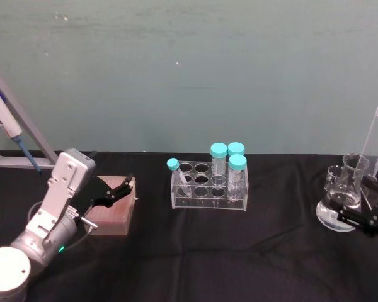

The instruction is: Place the experimental apparatus aside using one hand.

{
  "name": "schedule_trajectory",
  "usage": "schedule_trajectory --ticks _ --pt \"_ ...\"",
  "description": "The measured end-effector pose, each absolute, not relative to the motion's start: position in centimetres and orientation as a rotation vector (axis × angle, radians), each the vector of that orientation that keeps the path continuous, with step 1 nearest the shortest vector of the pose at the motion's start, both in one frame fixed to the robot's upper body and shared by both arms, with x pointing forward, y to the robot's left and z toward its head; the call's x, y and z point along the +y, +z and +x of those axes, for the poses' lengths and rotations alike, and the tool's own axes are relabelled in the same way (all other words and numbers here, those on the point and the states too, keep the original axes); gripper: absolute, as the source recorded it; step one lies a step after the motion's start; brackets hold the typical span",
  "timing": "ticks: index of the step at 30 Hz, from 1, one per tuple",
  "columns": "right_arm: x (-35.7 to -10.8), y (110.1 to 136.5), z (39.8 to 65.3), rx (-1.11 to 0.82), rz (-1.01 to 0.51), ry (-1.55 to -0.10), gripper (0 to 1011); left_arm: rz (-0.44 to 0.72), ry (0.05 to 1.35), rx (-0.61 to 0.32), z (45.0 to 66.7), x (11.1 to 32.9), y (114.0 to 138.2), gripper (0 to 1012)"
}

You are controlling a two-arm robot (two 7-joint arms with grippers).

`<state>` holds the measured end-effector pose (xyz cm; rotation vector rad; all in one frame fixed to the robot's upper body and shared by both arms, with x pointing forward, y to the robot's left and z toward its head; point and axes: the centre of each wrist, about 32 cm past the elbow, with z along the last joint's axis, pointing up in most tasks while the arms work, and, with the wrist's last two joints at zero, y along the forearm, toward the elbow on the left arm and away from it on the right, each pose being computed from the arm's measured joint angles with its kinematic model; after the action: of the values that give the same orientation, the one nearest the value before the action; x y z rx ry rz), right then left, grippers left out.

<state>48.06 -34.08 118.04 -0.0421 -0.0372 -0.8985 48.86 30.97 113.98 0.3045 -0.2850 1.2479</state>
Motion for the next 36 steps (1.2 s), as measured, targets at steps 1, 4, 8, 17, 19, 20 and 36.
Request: schedule_trajectory --ticks 1,4,8,17,19,20,36 --pt "-34.1 118.0 48.0 -0.033 -0.047 -0.898 1000 0.304 1.248 -0.285 48.9 31.0 114.0 1000" --pt "-34.4 117.8 47.6 -0.018 -0.063 -0.897 1000 0.304 1.248 -0.285 48.9 31.0 114.0 1000" --pt "-34.7 117.4 46.9 0.005 -0.093 -0.903 1000 0.304 1.248 -0.285 48.9 31.0 114.0 1000" --pt "-35.0 116.3 46.3 0.041 -0.173 -0.935 1002 0.304 1.248 -0.285 48.9 31.0 114.0 1000" --pt "-35.0 116.2 46.3 0.042 -0.182 -0.937 1000 0.305 1.248 -0.285 48.9 31.0 114.0 1000" --pt "-35.0 116.1 46.2 0.042 -0.185 -0.938 1000 0.305 1.248 -0.285 48.9 31.0 114.0 1000" --pt "-35.0 116.0 46.3 0.042 -0.188 -0.94 1002 0.304 1.248 -0.285 48.9 31.0 114.0 1000"
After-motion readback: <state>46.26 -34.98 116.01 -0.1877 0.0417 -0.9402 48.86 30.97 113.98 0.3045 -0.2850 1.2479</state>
